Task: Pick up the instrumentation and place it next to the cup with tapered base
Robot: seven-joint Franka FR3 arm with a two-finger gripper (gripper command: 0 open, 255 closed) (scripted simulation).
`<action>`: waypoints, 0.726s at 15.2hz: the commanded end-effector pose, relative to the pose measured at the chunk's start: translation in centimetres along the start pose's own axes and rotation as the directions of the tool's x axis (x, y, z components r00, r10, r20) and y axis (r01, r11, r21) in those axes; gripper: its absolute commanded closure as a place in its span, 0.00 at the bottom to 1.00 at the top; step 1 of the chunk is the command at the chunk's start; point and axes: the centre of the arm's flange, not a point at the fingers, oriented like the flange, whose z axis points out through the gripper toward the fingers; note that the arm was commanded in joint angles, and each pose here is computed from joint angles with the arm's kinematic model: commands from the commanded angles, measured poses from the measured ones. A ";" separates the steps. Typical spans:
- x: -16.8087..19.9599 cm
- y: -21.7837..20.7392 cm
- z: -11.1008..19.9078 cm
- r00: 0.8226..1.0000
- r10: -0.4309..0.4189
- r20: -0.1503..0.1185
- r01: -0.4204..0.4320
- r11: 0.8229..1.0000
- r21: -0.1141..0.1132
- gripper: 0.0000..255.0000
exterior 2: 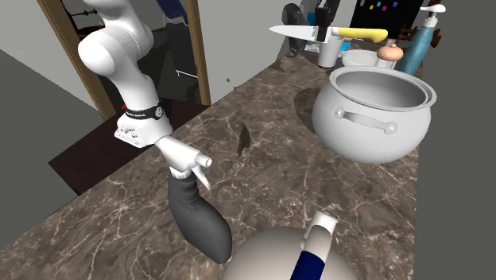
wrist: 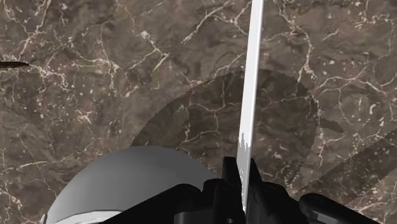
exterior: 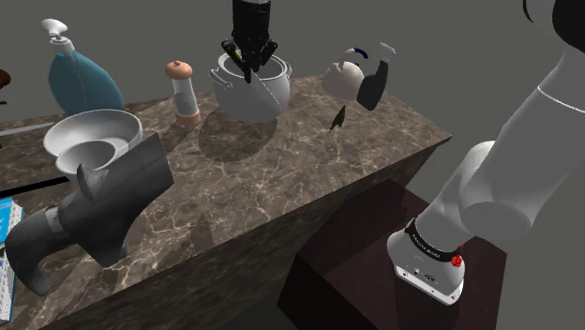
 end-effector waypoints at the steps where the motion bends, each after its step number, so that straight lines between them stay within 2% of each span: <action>1: -1.1 -2.3 0.2 1.000 0.002 0.000 -0.002 1.000 0.000 1.00; 11: -6.4 -14.4 0.0 1.000 0.002 0.000 -0.002 1.000 0.000 1.00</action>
